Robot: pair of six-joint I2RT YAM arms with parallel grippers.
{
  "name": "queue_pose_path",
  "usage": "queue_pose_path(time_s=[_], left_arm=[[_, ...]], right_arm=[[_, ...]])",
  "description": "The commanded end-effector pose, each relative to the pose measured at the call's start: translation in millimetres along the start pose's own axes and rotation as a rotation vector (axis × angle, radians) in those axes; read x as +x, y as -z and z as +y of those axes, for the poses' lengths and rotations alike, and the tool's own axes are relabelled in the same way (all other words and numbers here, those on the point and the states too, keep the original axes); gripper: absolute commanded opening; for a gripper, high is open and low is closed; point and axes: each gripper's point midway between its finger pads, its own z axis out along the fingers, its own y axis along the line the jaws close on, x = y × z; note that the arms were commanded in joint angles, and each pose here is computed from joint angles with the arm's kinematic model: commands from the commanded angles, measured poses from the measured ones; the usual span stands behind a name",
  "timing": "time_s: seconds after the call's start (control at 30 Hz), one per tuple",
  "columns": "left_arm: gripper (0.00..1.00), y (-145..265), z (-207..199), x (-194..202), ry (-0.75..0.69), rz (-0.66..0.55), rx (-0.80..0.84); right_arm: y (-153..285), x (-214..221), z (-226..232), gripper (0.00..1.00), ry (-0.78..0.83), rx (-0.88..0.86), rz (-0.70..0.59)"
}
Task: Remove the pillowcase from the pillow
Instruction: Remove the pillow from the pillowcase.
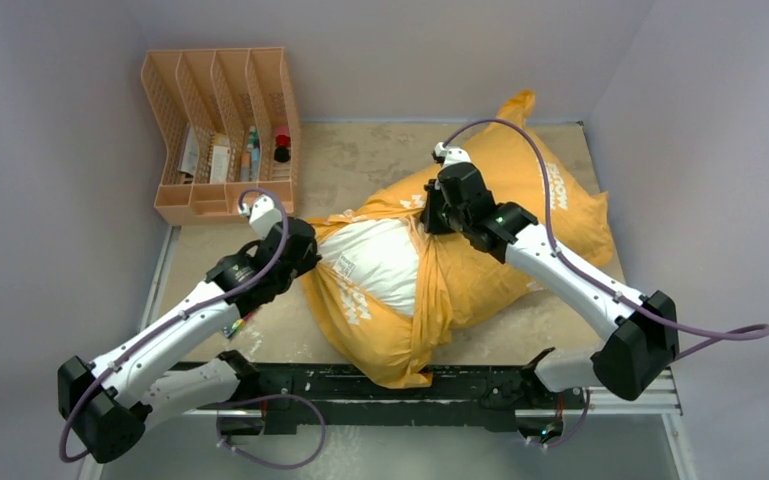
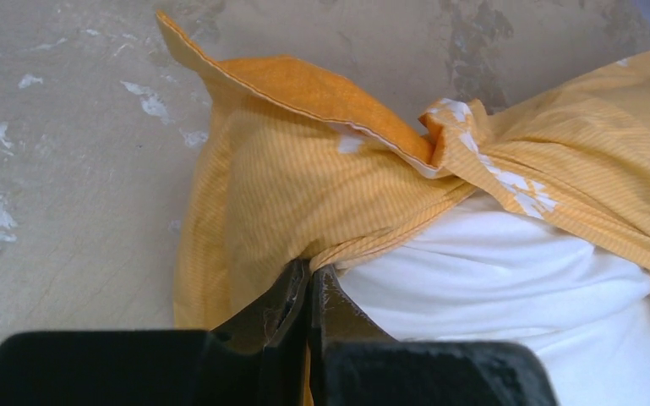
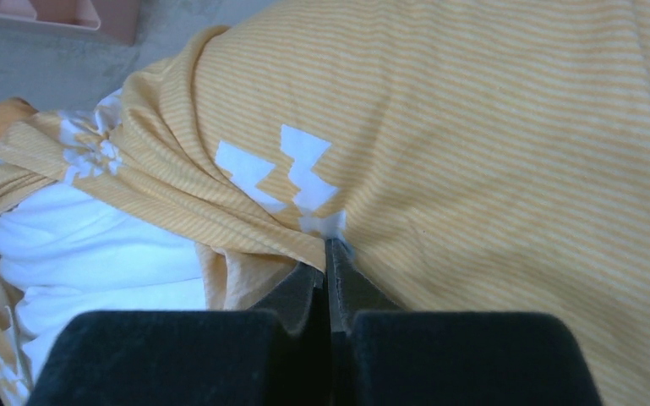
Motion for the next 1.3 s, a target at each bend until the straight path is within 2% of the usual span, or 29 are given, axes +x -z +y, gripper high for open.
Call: queue_pose_path(time_s=[0.0,0.1,0.17,0.27,0.33,0.37,0.47,0.5,0.53,0.57,0.63,0.67,0.77,0.83,0.87,1.07,1.17,1.2,1.27], left_arm=[[0.0,-11.1,113.1,-0.9,-0.112,-0.105,-0.419],[0.0,-32.1,104.4,31.6,-0.099,-0.004,-0.353],[0.0,-40.7,86.2,43.5,-0.067,0.038,-0.249],[0.0,-41.0,62.5,44.4,-0.014,0.04,-0.109],[0.0,-37.8,51.6,40.1,0.003,0.03,-0.052],[0.0,-36.3,48.0,39.0,0.002,0.032,-0.037],[0.0,-34.4,45.4,39.3,-0.015,0.05,-0.033],[0.0,-34.1,45.8,40.7,-0.022,0.06,-0.037],[0.0,-34.0,45.5,41.5,-0.027,0.067,-0.038],[0.0,-33.2,44.7,43.2,-0.032,0.078,-0.034],[0.0,-32.5,44.4,44.5,-0.037,0.086,-0.03],[0.0,-32.0,43.8,44.0,-0.036,0.085,-0.027],[0.0,-30.7,41.6,40.6,-0.043,0.079,-0.021],[0.0,-30.7,43.5,37.1,-0.051,0.069,-0.043],[0.0,-30.7,46.6,34.5,-0.054,0.06,-0.064],[0.0,-32.8,31.9,12.5,-0.087,-0.007,-0.051],[0.0,-36.3,19.2,-5.4,-0.136,-0.032,-0.076],[0.0,-38.4,16.6,-12.1,-0.143,-0.044,-0.085],[0.0,-44.5,13.9,-26.0,-0.144,-0.062,-0.093]], right_arm=[[11.0,0.5,-62.6,0.0,0.034,0.248,0.031],[18.4,-10.0,-39.9,0.0,0.052,0.115,0.003],[27.7,-22.1,-10.5,0.0,0.114,-0.066,-0.043],[51.8,-24.5,34.9,0.0,0.16,-0.336,-0.036],[64.0,-21.2,52.1,0.0,0.167,-0.433,-0.007],[68.5,-18.2,57.7,0.03,0.17,-0.457,0.008],[76.2,-3.0,67.8,0.18,0.19,-0.469,0.053],[76.5,3.7,67.8,0.27,0.195,-0.444,0.068],[77.6,11.1,69.1,0.42,0.2,-0.421,0.08],[80.5,19.2,71.5,0.5,0.206,-0.398,0.09],[88.6,33.4,79.3,0.58,0.202,-0.412,0.12],[94.2,38.9,84.5,0.66,0.192,-0.429,0.132],[110.0,52.4,90.1,0.67,0.148,-0.422,0.129],[113.3,67.3,81.6,0.87,0.128,-0.343,0.149],[114.6,76.0,77.4,0.92,0.126,-0.307,0.162],[114.4,140.8,75.1,0.93,0.168,-0.24,0.28],[100.7,151.4,58.3,0.87,0.199,-0.101,0.28],[96.7,150.3,47.3,0.81,0.191,-0.021,0.27],[91.5,138.8,24.5,0.57,0.131,0.148,0.202]])
